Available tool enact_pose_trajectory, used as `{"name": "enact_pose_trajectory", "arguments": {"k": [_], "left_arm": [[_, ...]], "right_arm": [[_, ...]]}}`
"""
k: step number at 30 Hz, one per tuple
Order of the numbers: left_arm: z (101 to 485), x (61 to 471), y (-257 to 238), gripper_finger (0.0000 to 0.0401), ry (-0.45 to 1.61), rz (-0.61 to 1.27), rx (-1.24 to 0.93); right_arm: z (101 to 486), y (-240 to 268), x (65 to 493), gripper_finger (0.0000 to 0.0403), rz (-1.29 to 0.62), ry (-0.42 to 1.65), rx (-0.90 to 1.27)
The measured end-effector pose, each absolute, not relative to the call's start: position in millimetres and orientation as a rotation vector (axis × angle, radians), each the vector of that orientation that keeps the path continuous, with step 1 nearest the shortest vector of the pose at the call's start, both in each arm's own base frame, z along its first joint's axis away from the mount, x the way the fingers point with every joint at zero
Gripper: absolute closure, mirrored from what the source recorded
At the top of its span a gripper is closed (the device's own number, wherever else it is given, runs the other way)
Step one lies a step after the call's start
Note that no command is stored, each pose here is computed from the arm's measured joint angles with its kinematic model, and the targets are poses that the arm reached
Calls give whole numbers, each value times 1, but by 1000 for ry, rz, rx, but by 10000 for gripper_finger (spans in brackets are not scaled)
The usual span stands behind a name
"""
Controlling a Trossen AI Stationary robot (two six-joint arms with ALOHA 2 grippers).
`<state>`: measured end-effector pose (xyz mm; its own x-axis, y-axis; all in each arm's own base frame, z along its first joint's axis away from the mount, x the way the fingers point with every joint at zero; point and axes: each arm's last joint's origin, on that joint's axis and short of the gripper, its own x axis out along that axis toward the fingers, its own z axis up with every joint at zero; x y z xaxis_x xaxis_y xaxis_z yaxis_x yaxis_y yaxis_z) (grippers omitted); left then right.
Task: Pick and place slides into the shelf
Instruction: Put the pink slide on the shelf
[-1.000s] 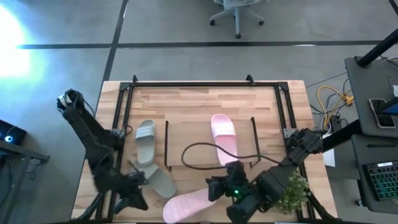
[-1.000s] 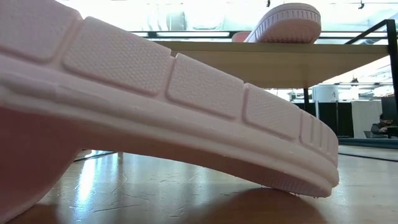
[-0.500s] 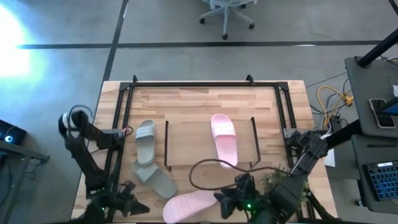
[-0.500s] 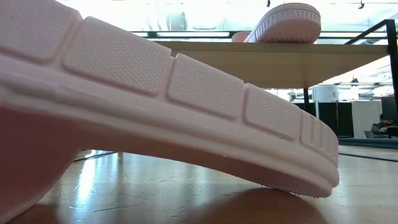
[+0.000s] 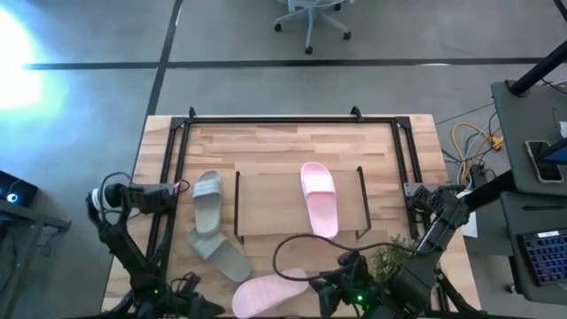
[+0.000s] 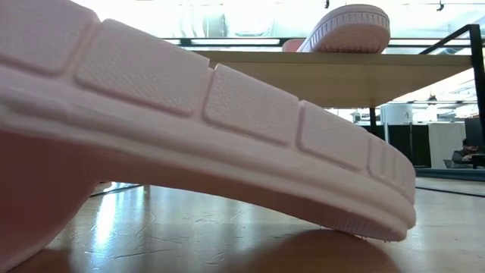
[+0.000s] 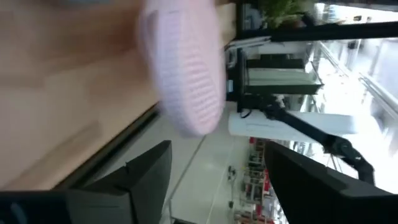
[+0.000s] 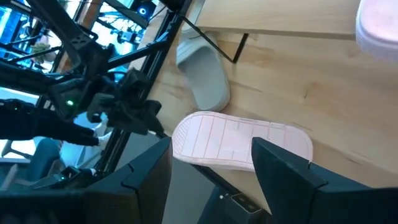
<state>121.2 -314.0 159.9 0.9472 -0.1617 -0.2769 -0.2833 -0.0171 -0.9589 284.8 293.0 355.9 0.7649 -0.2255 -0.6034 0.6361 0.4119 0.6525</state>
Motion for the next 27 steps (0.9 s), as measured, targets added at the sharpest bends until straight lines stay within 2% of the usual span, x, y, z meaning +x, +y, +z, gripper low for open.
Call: {"name": "enact_pose_trajectory", "arguments": {"k": [10, 19, 27], "left_arm": [[210, 165, -272, 184, 378, 78, -1392], [182, 168, -278, 185, 479, 121, -1398], [174, 163, -280, 185, 618, 113, -1370]], "right_arm": [[355, 292, 284, 191, -578, 467, 1004], [355, 294, 282, 191, -574, 469, 1010], [355, 294, 282, 191, -575, 471, 1003]]}}
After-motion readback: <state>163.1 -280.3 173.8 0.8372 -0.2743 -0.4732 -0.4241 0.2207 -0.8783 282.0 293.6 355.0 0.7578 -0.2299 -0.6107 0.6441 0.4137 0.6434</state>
